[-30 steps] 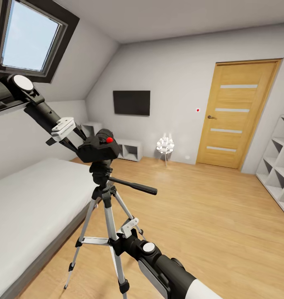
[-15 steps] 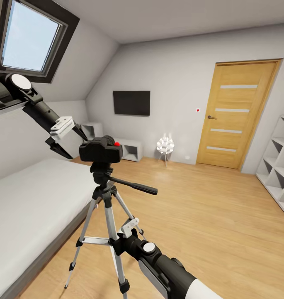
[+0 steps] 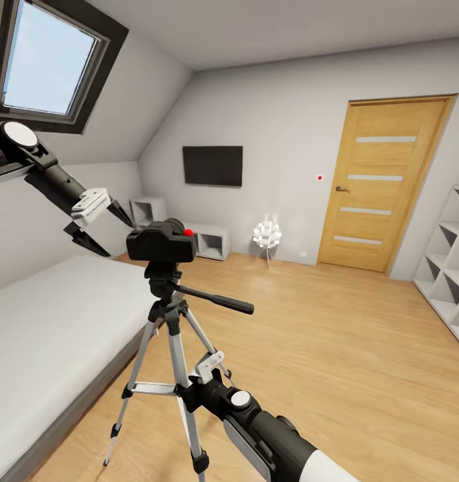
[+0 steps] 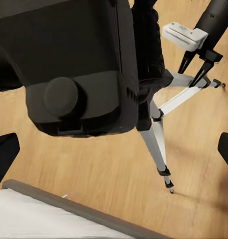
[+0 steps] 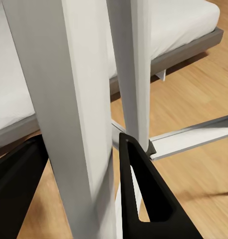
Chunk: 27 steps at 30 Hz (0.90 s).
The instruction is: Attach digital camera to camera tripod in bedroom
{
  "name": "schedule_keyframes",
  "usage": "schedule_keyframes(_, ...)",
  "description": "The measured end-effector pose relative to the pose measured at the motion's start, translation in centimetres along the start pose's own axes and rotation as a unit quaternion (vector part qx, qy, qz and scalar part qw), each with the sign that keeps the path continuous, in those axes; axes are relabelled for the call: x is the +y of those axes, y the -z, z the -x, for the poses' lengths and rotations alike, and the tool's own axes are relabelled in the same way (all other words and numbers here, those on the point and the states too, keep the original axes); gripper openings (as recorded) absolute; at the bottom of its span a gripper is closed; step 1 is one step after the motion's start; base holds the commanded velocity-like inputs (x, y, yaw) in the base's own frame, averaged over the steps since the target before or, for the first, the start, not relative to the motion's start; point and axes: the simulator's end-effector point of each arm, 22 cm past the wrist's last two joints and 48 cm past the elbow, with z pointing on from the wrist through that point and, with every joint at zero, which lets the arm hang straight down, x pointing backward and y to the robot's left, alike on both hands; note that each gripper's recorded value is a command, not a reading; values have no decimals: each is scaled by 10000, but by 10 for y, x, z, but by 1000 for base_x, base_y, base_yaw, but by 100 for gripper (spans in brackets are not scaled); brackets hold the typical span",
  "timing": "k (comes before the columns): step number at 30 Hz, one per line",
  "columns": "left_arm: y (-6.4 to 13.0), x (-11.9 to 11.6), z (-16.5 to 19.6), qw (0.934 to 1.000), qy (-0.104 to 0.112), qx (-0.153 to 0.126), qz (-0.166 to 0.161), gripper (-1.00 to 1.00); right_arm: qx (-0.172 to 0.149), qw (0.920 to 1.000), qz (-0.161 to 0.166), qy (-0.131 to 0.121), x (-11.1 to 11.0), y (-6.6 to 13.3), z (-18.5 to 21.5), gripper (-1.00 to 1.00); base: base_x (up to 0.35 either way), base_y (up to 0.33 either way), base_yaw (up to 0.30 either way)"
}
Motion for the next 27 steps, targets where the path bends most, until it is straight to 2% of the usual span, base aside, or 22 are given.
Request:
schedule_keyframes(4,12,-1,-17,9997,202,-15,156,100,1,10000,1,2,0,0,0,-100,0,0,0)
schedule_keyframes(6,20,-1,-32,9988,391,-14,283,100,1,10000,4,5,1,0,0,-100,0,0,0)
schedule_keyframes(12,30,1,-59,9960,759,3,473,100,5,10000,66,52,7,0,0,-100,0,0,0)
schedule_keyframes(22,27,0,-99,9894,1325,37,597,100,5,9999,103,71,11,0,0,-100,0,0,0)
schedule_keyframes(23,28,0,-99,9894,1326,36,599,100,5,9999,104,72,11,0,0,-100,0,0,0)
schedule_keyframes(27,19,-4,-120,9855,1588,55,590,100,6,9999,106,74,11,0,0,-100,0,0,0)
